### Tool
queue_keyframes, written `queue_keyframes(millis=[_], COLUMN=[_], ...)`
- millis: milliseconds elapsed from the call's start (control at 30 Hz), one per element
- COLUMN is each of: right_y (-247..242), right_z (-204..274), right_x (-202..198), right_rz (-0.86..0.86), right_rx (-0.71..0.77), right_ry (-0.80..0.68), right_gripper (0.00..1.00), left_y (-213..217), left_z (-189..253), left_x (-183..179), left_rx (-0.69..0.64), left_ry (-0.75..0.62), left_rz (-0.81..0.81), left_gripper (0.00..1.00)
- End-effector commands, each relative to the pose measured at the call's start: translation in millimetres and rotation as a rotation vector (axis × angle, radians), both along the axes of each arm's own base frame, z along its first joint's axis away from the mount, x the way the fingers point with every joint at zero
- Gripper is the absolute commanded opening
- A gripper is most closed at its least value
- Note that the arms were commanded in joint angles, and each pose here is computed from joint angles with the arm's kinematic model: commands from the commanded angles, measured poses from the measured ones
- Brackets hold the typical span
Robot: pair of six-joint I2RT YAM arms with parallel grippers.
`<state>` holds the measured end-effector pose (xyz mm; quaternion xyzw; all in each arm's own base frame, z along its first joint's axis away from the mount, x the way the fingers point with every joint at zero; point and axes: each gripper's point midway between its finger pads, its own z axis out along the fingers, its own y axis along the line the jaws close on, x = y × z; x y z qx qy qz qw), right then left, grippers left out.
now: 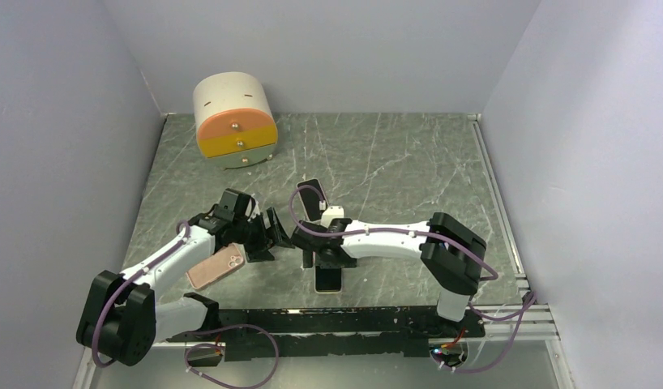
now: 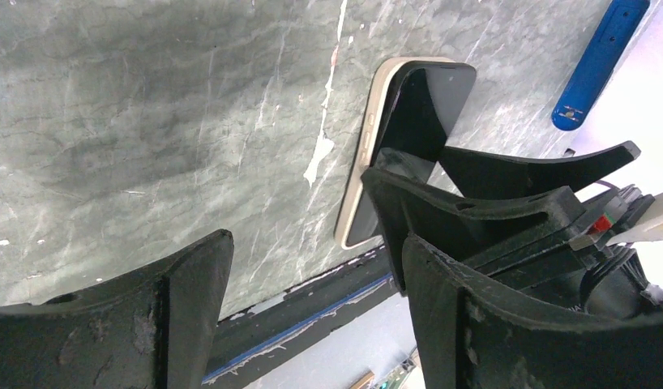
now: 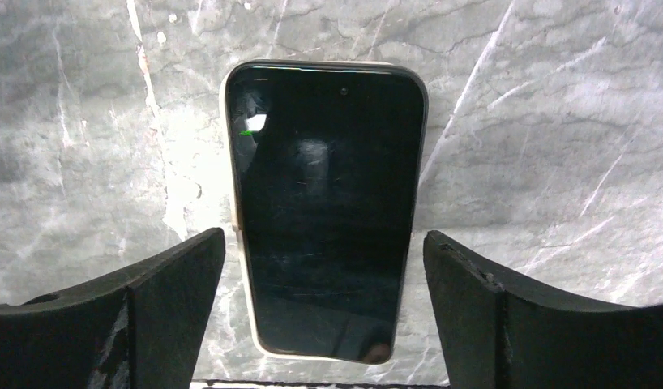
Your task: Put the phone into the phone case
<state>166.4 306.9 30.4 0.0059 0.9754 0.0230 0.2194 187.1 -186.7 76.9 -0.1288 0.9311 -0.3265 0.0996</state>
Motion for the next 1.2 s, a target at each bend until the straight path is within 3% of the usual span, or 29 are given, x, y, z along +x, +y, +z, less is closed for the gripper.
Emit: queue_keyframes(millis=[0,200,400,767,867,1000,1167], right_y=[2.1,2.1,-12.7,-18.0,-16.6,-25.1,-35.1], right_z=[12.5,32.0,32.2,24.2,19.6,6.7,-11.9], right_x=[1.6,5.7,9.1,17.9,13.9,7.0,-5.6], right_rz=[-0.002,0.043,0.127,0.123,0.139,0.123,0.098], right_rx=[0.017,0.072,0.137,0.360,0.390,0.367,0.354], right_ry=[-0.032,-0.075,-0.095,-0.064,-0.046,-0.009,0.044], right_gripper=[0.99,0.98,0.91,0.43,0.41,0.26,0.14], left_y=[-4.0,-5.8,-20.1,-29.9,-33.4,-37.5,-50.4], left_z=[10.3,15.0,18.9,9.5,6.5,2.0,1.1], left_x=[3.5,6.3,6.3,9.1,7.4,6.2,5.1], left_rx=[-0.027,-0.039,-0.136,-0.167,-0.161,-0.148,-0.146], left_ry=[-0.019,-0.037,-0.052,-0.029,-0.023,-0.008,-0.007], left_rz=[-0.014,-0.018,-0.052,-0.059,-0.065,-0.061,-0.073], left_gripper=[0.81,0.80,0.76,0.72,0.72,0.71,0.71])
